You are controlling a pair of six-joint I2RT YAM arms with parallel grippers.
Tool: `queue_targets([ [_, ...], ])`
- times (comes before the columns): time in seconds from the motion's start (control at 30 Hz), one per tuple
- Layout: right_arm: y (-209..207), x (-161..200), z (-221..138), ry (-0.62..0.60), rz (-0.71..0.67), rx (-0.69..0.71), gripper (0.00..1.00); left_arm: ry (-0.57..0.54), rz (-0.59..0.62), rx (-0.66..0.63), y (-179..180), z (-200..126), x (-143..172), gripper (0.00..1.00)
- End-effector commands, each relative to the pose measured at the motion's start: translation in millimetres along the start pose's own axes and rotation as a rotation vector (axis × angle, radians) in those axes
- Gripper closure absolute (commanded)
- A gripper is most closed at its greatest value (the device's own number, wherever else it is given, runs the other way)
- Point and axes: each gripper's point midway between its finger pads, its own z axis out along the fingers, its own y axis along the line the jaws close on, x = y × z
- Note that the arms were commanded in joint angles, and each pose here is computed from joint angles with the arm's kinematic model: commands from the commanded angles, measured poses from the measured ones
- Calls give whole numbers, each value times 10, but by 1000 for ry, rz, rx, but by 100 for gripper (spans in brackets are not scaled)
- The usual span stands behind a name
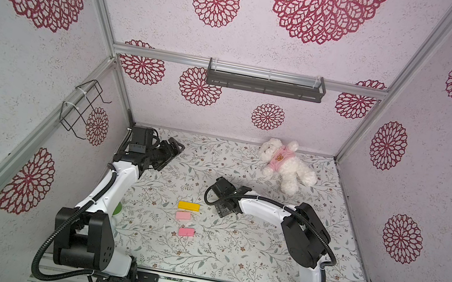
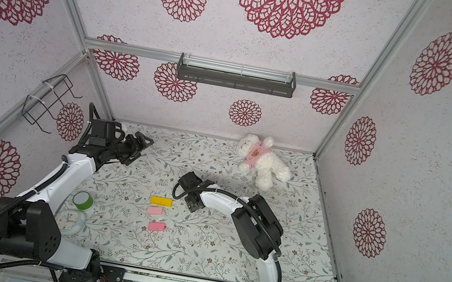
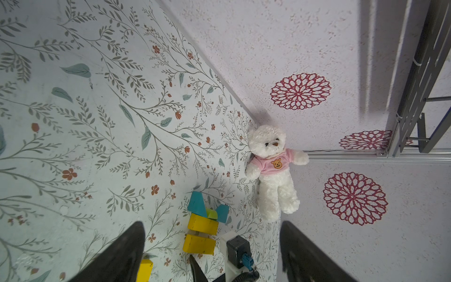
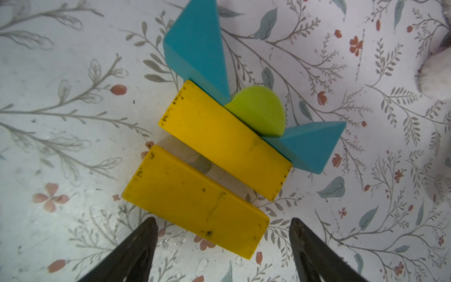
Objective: Assemble a carrot with building blocks
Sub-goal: Assemble the building block at the center of the board.
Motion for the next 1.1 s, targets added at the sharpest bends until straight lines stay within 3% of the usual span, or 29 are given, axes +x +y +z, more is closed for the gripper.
queue_targets([
  [0.0,-79,-51,-91,-12,-6,17,14,-9,11,22,-81,-14,-24,11],
  [0.17,-129,79,-202,-1,-13,-3,15,-9,13,23,-82,-15,-25,11],
  [0.5,89,117,-204,-8,143,-279,29,-7,12,18,-68,0,-15,11],
  [0.73,12,112,-127,3,203,-262,39,-6,12,17,-69,0,-13,12],
  [1.07,0,72,-51,3,212,-248,43,-6,13,15,-64,5,-12,12],
])
